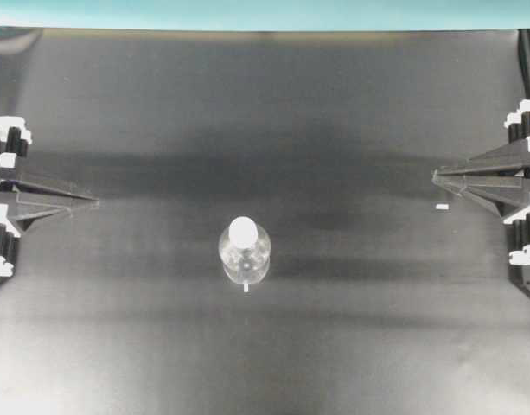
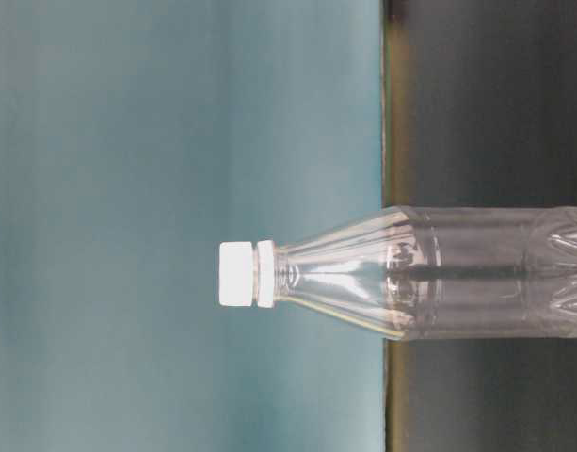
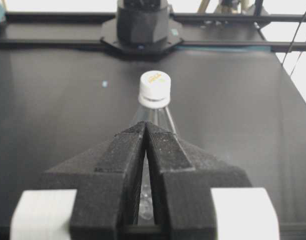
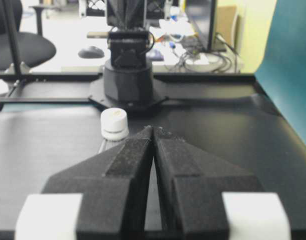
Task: Open the bottle cap by holding the bottle with the left arm and twisting the cap with the right arm.
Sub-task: 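Move the left gripper to the clear bottle and close around its body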
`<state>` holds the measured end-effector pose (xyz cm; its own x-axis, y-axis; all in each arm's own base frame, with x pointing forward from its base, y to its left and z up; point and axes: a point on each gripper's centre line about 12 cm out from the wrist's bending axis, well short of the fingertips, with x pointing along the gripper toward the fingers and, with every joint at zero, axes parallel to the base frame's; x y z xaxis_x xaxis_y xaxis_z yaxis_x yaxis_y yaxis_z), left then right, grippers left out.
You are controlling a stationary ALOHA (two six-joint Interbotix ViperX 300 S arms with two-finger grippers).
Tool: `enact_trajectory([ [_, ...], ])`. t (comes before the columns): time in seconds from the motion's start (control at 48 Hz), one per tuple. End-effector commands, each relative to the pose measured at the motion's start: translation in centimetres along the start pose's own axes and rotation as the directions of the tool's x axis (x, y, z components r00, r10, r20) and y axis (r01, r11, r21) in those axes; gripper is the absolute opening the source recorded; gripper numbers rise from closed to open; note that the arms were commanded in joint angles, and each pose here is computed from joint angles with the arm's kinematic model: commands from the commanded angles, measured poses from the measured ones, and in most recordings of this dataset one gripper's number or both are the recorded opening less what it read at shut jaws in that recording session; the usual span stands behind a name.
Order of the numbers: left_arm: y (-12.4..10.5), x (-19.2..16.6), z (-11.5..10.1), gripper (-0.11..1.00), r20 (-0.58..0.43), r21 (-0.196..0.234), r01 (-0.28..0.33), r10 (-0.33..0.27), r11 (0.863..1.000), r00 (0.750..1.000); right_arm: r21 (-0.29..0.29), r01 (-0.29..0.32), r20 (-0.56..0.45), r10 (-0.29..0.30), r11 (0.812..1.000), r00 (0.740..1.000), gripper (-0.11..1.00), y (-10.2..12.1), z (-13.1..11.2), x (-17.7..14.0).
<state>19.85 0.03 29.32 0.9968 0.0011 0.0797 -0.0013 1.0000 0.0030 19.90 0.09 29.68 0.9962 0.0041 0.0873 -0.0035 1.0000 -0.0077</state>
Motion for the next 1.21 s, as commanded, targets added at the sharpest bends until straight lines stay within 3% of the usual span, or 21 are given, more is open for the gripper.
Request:
enact_trajectory([
  [0.0,-0.1,0.6,1.6,0.14,0.015,0.031,0.008,-0.008,0.999,1.000,0.023,0.034,0.006,-0.034,0.999,0.999,0.03,-0.7,0.4,0.3],
  [0.083,0.0,1.1,2.3,0.09,0.000,0.044,0.004,-0.004,0.999,1.000,0.057,0.048,-0.028,-0.047,0.997,0.999,0.11,-0.9,0.4,0.4],
  [0.187,0.2,1.9,3.1,0.09,-0.003,0.058,-0.004,0.004,0.998,1.000,0.073,0.068,-0.105,-0.061,0.995,0.993,0.03,-1.2,0.1,0.5],
  [0.437,0.3,5.5,4.0,0.12,-0.032,0.113,-0.003,0.007,0.994,0.999,0.083,0.078,-0.252,-0.055,0.993,0.966,0.02,-1.2,-0.6,0.5],
  [0.542,0.3,7.0,3.7,0.31,-0.028,0.113,-0.002,0.005,0.994,1.000,0.078,0.078,-0.286,-0.052,0.994,0.957,0.02,-1.2,-0.7,0.4],
  [0.687,0.4,8.8,3.1,0.76,-0.014,0.106,-0.004,0.005,0.994,1.000,0.078,0.078,-0.301,-0.051,0.994,0.952,0.02,-1.2,-0.9,0.4],
  [0.792,0.4,10.0,3.1,0.96,-0.005,0.093,-0.002,0.002,0.996,1.000,0.078,0.080,-0.308,-0.052,0.994,0.950,0.02,-1.2,-1.0,0.3],
  [1.021,-0.6,13.3,1.9,0.95,0.015,0.082,0.030,-0.031,0.996,0.999,0.079,0.079,-0.314,-0.050,0.994,0.948,0.02,-1.1,-1.0,0.3],
  [1.187,-2.0,15.2,-1.1,0.96,-0.009,0.049,0.073,-0.073,0.996,0.997,0.082,0.082,-0.330,-0.050,0.993,0.943,0.02,-1.1,-1.0,0.0],
])
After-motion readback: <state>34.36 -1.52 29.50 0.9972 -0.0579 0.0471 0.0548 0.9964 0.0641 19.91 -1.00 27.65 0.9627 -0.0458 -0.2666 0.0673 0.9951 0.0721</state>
